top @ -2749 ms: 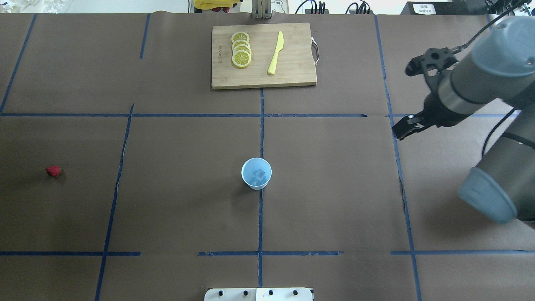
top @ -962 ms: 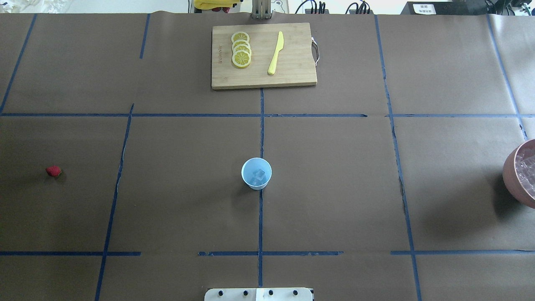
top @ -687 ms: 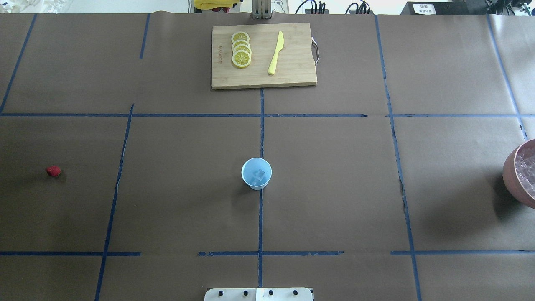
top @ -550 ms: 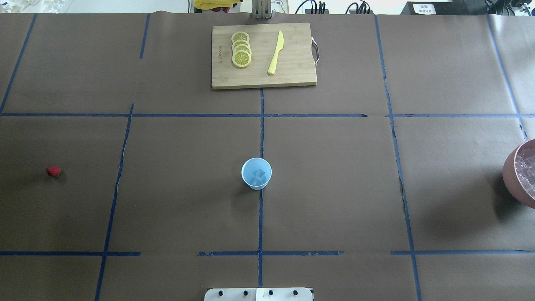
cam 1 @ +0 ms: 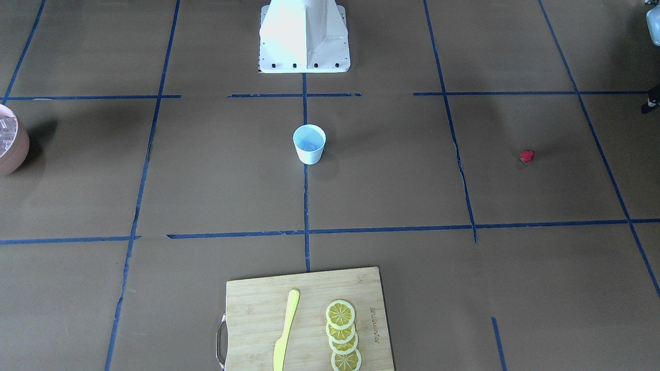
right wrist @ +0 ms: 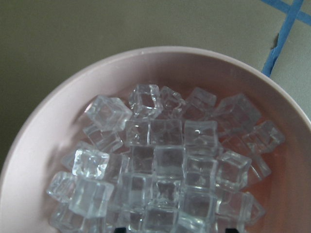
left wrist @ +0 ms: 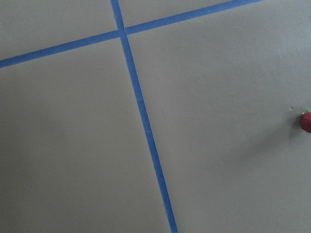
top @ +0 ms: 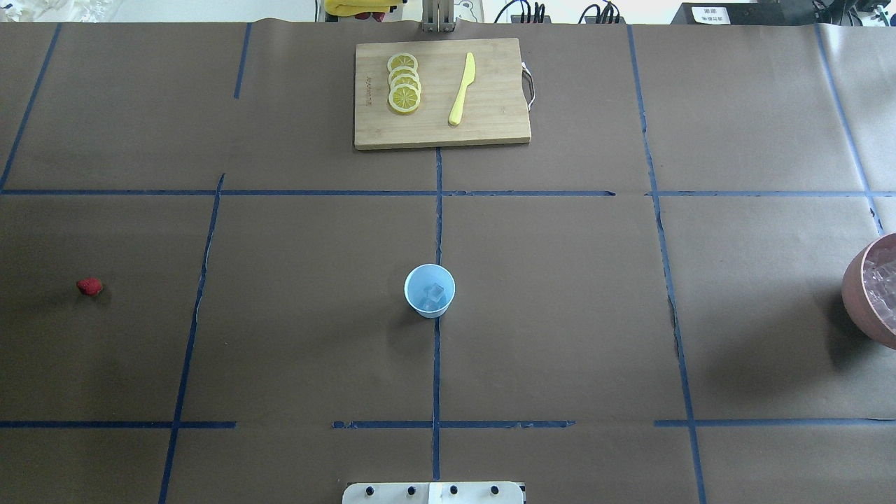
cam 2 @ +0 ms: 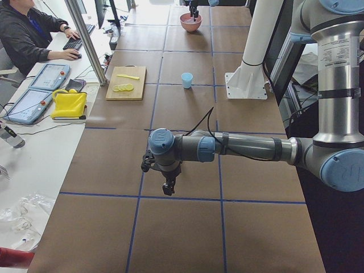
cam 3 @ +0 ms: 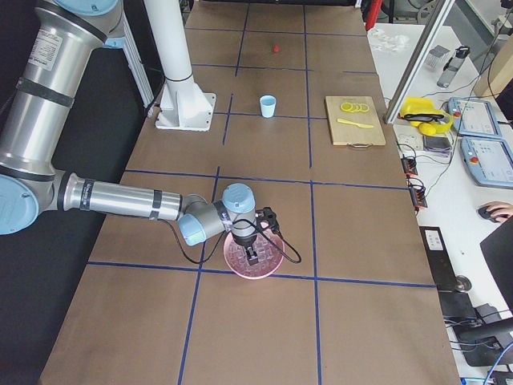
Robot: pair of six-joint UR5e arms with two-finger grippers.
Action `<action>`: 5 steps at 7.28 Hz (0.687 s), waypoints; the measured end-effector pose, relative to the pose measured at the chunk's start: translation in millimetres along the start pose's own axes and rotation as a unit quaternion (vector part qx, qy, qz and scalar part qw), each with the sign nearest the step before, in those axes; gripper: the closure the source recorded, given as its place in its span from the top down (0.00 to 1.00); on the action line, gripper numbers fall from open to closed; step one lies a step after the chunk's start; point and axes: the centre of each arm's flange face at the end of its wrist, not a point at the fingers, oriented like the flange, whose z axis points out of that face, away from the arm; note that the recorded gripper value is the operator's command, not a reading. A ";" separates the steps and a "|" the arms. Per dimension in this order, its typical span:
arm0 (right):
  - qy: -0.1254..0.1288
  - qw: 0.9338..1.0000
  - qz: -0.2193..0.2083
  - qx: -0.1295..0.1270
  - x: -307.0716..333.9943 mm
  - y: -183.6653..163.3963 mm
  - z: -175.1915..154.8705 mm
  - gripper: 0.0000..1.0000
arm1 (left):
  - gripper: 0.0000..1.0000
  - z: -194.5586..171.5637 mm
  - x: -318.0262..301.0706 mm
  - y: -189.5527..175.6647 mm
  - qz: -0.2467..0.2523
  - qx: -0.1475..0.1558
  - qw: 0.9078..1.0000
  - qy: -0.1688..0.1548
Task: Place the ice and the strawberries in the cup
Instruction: 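Grasp a third ice cube from the pink bowl with the right gripper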
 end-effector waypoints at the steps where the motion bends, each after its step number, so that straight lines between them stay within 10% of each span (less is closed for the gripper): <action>1: 0.000 1.000 -0.002 0.000 -0.4 -0.2 -0.4 0.08 | 1.00 -0.1 0.1 0.1 0.000 0.000 1.000 0.000; 5: -0.005 1.000 -0.009 0.013 -7.0 -8.4 -11.5 0.00 | 1.00 -0.9 1.0 0.1 0.001 0.001 1.000 0.000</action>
